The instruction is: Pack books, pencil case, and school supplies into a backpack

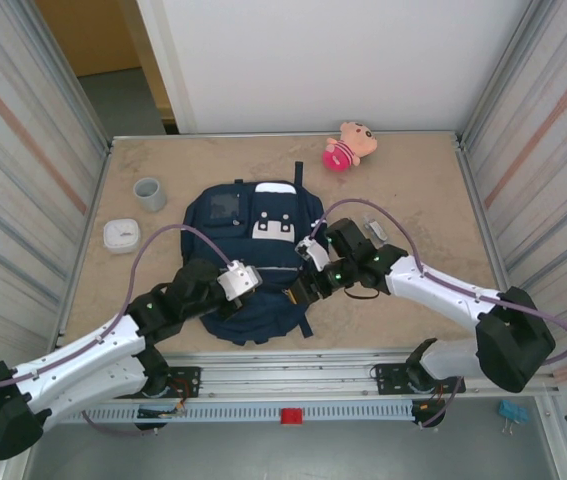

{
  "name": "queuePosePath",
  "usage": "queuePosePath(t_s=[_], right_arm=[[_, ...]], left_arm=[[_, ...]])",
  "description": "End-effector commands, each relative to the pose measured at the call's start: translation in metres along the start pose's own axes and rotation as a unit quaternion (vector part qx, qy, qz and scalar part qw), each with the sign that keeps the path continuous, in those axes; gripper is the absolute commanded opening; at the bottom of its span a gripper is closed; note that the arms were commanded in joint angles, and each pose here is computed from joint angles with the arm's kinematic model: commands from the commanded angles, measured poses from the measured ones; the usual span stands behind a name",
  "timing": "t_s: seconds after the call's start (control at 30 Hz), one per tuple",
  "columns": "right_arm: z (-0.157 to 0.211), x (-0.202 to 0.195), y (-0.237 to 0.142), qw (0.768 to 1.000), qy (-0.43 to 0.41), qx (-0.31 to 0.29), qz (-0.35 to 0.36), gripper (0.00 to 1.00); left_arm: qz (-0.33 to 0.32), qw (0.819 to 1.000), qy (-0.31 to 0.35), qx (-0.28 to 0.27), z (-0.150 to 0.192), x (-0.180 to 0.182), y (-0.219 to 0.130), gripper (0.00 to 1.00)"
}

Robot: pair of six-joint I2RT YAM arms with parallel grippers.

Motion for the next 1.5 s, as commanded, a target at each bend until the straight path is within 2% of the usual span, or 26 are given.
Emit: queuePosePath(t_s=[0.0,0.27,0.47,0.57,0.67,0.73,0.9,1.0,1.2,1.3,1.47], right_arm=[[-0.014,0.013,-0.011,1.000,-0.005,-0.014,0.013,0.54],[-0.008,-0.007,0.001,0.997,0.008,0.011,0.080,0.54],[-0.005,-0.003,0.016,0.998,0.007,0.033,0.062,0.53],[-0.004,0.000,0.017,0.998,0.002,0.038,0.057,0.46],[-0.004,-0.003,0.016,0.997,0.005,0.036,0.067,0.34],[-0.005,-0.002,0.016,0.997,0.007,0.034,0.063,0.31],[-0.005,0.009,0.018,0.999,0.009,0.035,0.036,0.31],[-0.003,0.011,0.019,0.998,0.019,0.045,0.029,0.40],[0.003,0.018,0.025,0.997,0.032,0.065,0.013,0.37],[0.004,0.020,0.025,0.996,0.049,0.070,0.011,0.41],[0.007,0.015,0.029,0.993,0.065,0.091,0.048,0.28]], left_arm=[[-0.022,0.999,-0.015,-0.039,-0.020,0.012,-0.002,0.00],[-0.013,0.999,-0.012,-0.050,-0.025,0.010,-0.005,0.00],[-0.014,0.998,-0.014,-0.055,-0.029,0.011,-0.007,0.00],[-0.021,0.998,-0.013,-0.056,-0.032,0.014,-0.008,0.00],[-0.022,0.998,-0.012,-0.057,-0.035,0.015,-0.009,0.00],[-0.023,0.998,-0.012,-0.060,-0.036,0.016,-0.010,0.00],[-0.028,0.997,-0.015,-0.065,-0.038,0.017,-0.014,0.00],[-0.030,0.997,-0.017,-0.070,-0.039,0.017,-0.016,0.00],[-0.031,0.997,-0.016,-0.070,-0.038,0.018,-0.016,0.00],[-0.031,0.997,-0.016,-0.074,-0.041,0.018,-0.017,0.00],[-0.029,0.996,-0.013,-0.081,-0.044,0.018,-0.019,0.00]])
Point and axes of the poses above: each hand's point on the last joint's axis, 136 mm out from that joint toward the fingers, its own y axis out along the fingers, its own x axis along the line the jaws close on, z = x × y, the point moved 2 cm from there along -y, back along the fingers, and after that the axes turned 3 degrees about -y, right-handed, at the moved point
